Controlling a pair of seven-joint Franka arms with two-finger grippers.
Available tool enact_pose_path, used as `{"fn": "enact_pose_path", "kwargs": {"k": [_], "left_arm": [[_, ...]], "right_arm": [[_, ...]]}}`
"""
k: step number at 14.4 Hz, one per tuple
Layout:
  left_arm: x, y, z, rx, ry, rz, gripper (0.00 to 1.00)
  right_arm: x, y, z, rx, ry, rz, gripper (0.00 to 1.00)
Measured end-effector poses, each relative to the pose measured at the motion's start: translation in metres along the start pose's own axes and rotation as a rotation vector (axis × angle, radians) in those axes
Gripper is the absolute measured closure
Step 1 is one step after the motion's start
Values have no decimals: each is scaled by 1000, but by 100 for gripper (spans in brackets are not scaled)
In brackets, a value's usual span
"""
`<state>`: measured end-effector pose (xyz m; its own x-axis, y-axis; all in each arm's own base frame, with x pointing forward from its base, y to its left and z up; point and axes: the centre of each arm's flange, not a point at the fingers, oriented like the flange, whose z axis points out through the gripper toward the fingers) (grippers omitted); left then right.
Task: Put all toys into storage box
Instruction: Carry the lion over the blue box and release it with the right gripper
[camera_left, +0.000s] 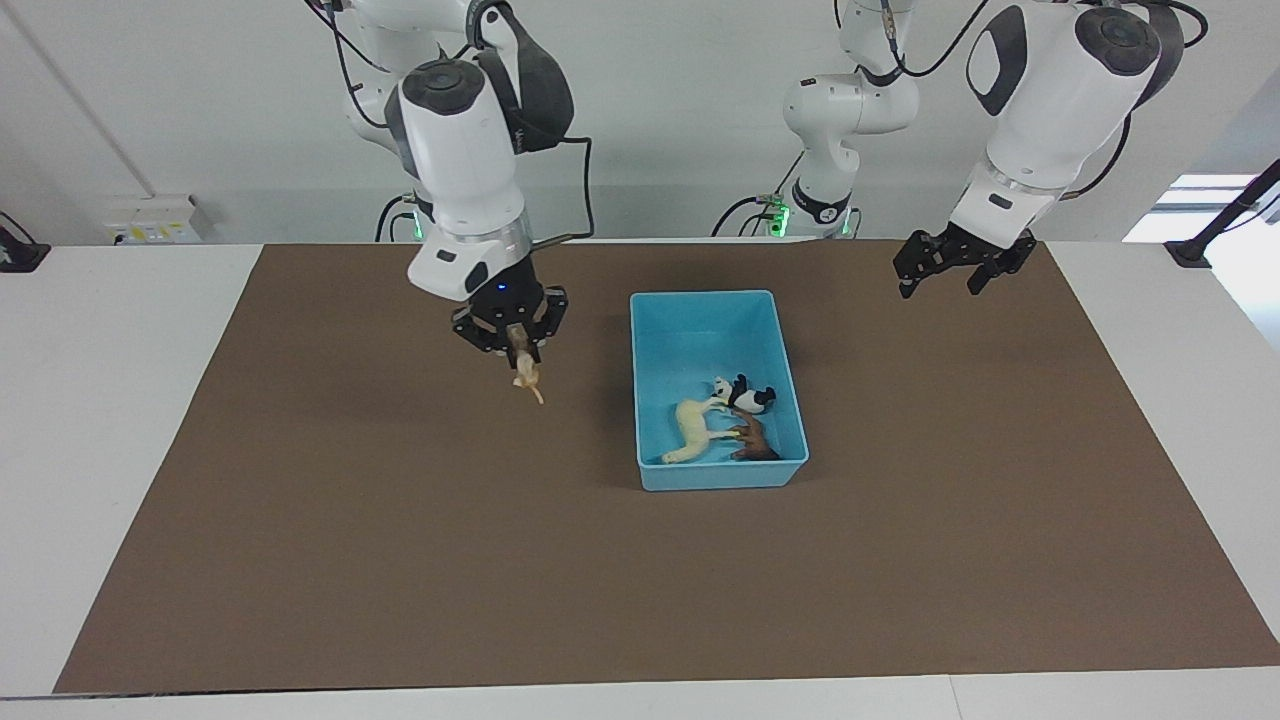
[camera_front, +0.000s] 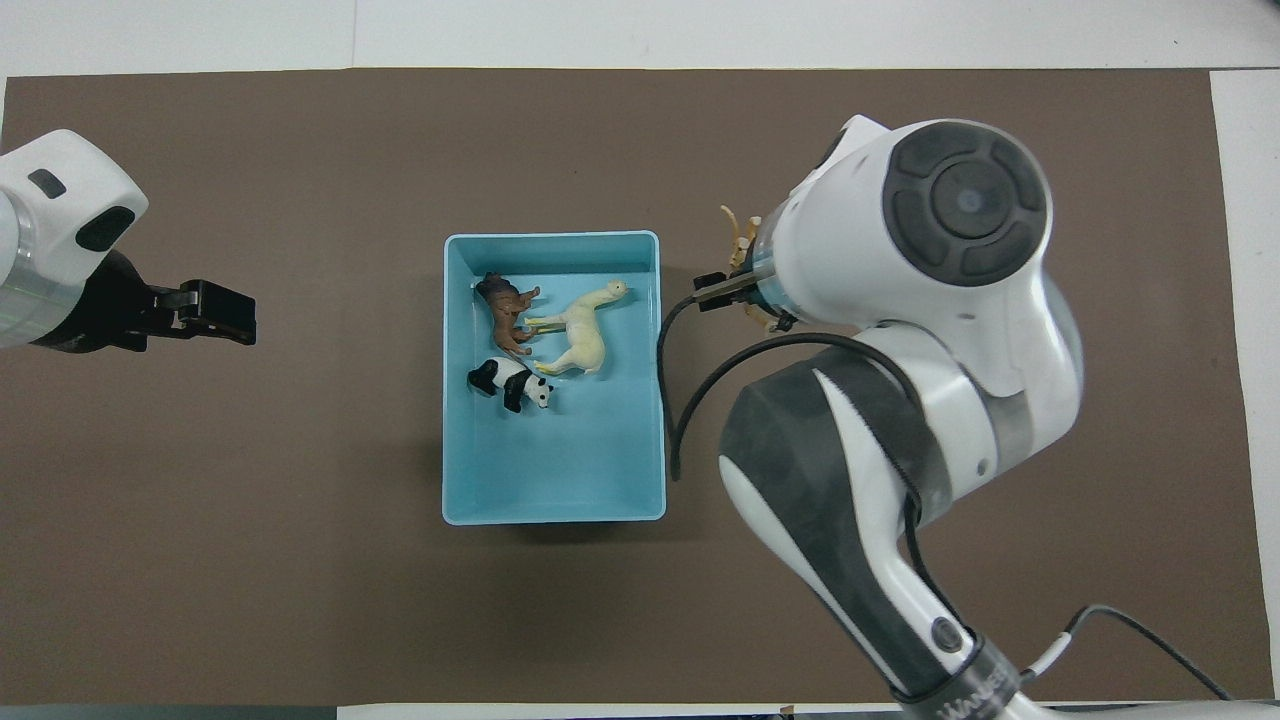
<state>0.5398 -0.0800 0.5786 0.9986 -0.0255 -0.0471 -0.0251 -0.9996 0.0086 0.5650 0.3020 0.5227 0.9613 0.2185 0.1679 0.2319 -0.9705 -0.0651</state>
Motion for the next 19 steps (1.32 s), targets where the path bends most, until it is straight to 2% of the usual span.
{"fn": "enact_pose_path", "kwargs": {"k": [6,9,10,13,17,19], "left_arm": [[0,0,0,0,0,0,0],[0,0,0,0,0,0,0],[0,0,0,0,0,0,0],[0,0,0,0,0,0,0],[0,0,0,0,0,0,0],[0,0,0,0,0,0,0]], "right_arm": [[-10,-98,59,37,26,5,73],[-17,-127,74,-4,49,3,73],[-20,-134,80,-25,57,1,68],[-22,-142,86,-63,74,-20,39],[-7,-124,72,-83,82,-7,1],[9,-93,60,-104,74,-5,0]]}}
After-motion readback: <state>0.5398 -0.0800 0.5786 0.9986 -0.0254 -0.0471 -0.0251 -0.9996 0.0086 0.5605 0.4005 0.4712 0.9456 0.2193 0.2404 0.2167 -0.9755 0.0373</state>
